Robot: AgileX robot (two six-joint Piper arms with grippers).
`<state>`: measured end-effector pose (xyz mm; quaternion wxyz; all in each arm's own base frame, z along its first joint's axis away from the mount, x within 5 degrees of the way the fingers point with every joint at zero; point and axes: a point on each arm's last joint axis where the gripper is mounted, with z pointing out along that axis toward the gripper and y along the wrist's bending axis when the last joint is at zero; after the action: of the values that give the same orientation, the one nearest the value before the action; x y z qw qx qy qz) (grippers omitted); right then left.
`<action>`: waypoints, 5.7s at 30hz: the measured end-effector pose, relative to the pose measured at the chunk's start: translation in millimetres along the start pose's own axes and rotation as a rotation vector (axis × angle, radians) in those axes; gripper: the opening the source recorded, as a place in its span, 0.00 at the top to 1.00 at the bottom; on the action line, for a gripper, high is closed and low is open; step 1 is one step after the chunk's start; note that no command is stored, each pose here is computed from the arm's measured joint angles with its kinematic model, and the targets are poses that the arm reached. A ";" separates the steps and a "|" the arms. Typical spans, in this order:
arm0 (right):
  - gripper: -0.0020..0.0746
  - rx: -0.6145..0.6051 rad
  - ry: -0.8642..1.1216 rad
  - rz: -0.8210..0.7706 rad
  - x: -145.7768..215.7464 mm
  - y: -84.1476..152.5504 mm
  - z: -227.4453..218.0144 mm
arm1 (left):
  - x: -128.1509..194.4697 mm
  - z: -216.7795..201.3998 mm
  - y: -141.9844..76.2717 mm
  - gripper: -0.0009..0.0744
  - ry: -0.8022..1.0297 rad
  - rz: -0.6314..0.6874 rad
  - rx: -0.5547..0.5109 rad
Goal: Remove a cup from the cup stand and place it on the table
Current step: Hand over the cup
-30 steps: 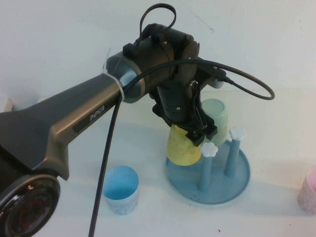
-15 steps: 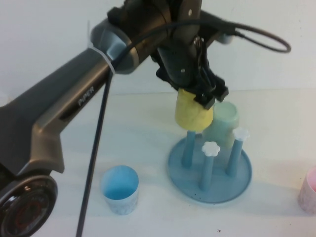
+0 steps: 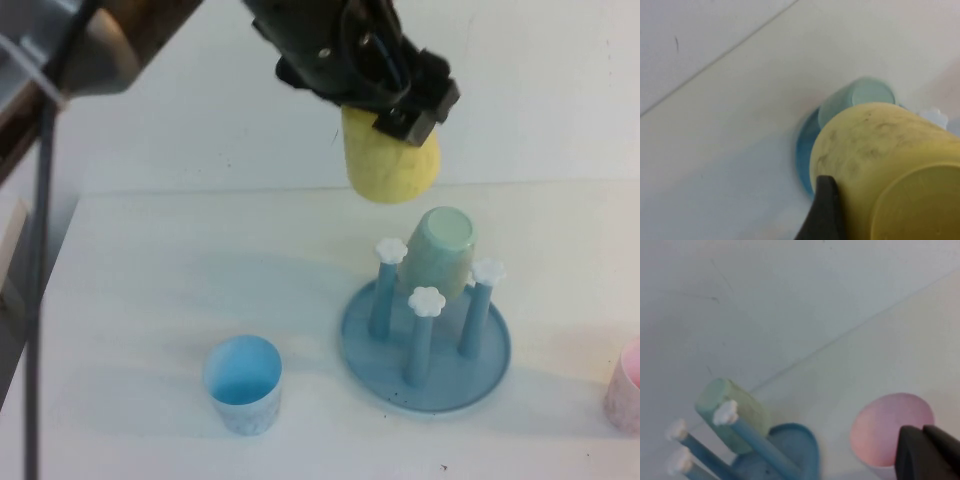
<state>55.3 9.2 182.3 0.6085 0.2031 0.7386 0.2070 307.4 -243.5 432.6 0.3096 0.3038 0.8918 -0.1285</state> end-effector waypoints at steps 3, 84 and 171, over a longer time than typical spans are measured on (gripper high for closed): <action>0.98 -0.022 -0.016 0.079 -1.5 2.0 0.0 | 21.2 0.0 -0.9 0.26 0.074 -0.011 0.012; 0.98 -0.851 0.163 -0.556 -23.0 86.7 12.9 | 155.1 73.3 34.8 0.26 0.187 -1.240 1.065; 0.93 -1.113 0.599 -0.365 -31.3 158.4 143.2 | 152.8 73.6 36.3 0.26 0.139 -1.218 1.062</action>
<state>209.2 132.1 270.5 0.4160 -0.3369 0.6812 0.4994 269.5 -175.2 277.7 -0.0563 -0.1213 0.7378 -0.6616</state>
